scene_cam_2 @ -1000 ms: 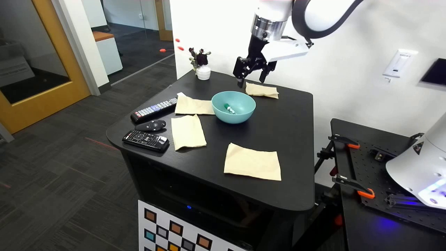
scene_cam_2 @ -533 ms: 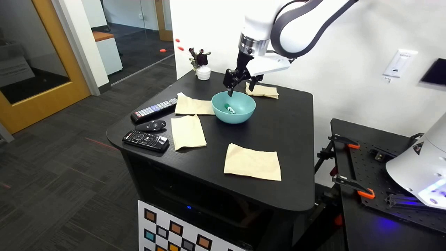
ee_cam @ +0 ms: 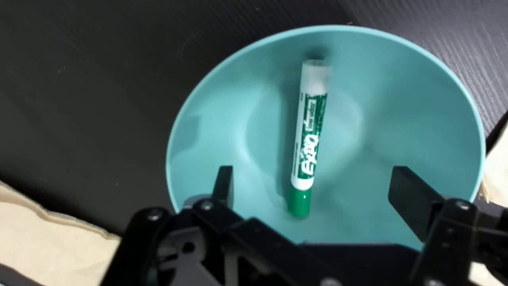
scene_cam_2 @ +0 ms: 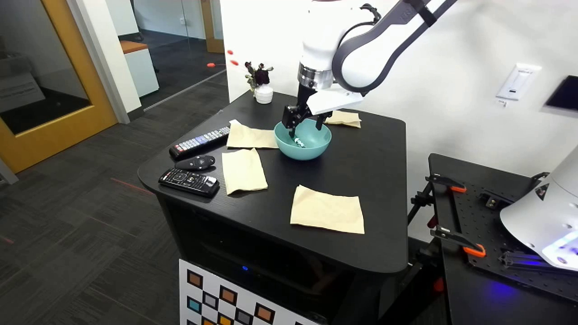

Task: Pick up the pen from the bowl and put it on the table.

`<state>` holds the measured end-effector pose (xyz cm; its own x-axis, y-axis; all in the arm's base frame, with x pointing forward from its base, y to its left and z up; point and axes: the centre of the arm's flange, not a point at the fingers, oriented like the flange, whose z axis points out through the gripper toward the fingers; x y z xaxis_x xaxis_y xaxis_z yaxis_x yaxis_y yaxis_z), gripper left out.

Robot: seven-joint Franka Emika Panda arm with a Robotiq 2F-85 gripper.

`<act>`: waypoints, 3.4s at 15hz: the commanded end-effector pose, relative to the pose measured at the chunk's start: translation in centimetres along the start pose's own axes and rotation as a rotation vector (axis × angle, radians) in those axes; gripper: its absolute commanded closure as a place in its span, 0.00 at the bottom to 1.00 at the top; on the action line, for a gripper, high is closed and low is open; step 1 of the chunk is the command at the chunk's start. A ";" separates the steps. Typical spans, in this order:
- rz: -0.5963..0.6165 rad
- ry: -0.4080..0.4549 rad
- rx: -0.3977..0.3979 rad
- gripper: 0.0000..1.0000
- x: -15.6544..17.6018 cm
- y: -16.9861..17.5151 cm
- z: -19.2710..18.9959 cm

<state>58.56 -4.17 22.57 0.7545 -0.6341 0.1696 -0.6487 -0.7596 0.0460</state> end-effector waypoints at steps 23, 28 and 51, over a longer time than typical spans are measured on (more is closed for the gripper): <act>0.073 -0.014 -0.010 0.95 0.4 0.5 2.8; 0.090 0.062 0.037 0.95 0.9 0.9 -4.3; -0.151 -0.035 -0.175 0.95 6.1 16.2 -6.2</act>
<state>51.13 -17.31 32.04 0.8051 -0.5808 0.1199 -0.5913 -0.7707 0.2375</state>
